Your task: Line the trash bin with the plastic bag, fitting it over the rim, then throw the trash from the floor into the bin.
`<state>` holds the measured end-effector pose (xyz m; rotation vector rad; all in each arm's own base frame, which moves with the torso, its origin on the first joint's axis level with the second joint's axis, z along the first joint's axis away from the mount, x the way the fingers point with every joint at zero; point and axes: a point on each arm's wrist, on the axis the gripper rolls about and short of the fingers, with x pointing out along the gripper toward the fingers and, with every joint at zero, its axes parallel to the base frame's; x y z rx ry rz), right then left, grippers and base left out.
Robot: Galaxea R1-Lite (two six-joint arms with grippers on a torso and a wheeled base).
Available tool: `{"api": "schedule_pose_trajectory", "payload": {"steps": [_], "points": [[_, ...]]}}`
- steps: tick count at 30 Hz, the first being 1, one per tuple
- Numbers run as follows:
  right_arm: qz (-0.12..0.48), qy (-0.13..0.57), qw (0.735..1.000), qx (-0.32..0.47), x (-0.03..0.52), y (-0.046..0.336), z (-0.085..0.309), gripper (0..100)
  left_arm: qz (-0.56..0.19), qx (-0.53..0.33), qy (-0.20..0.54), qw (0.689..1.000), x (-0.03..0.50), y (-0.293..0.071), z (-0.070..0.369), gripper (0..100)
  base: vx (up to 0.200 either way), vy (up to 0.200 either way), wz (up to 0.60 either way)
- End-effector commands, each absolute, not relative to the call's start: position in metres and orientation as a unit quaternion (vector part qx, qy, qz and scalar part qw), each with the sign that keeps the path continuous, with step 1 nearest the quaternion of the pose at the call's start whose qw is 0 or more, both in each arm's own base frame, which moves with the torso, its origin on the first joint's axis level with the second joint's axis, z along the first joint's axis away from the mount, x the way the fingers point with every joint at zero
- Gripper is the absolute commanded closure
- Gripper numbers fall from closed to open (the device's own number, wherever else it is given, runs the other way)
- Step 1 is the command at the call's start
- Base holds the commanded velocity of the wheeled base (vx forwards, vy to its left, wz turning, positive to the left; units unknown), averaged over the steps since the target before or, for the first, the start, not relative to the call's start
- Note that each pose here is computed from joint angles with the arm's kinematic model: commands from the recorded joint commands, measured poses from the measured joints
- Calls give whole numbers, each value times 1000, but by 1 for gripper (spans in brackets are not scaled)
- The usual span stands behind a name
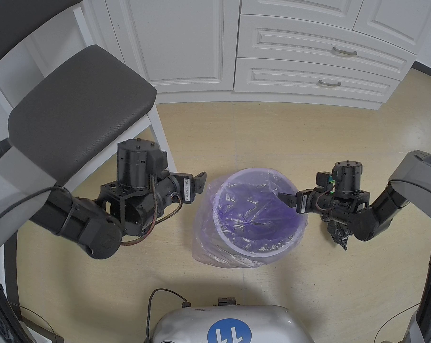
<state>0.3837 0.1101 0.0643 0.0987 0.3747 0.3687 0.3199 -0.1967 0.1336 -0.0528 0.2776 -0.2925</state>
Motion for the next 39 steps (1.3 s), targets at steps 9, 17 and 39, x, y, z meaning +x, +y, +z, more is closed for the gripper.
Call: {"api": "schedule_pose_trajectory", "payload": {"steps": [9, 17, 39], "points": [[133, 162, 976, 50, 409, 137, 22, 0, -124, -43, 109, 985, 305, -168, 135, 0, 0, 0, 0], [88, 148, 985, 10, 411, 114, 36, 0, -124, -48, 99, 986, 293, -161, 135, 0, 0, 0, 0], [177, 149, 972, 44, 342, 79, 115, 0, -161, -29, 98, 982, 235, -154, 150, 0, 0, 0, 0]]}}
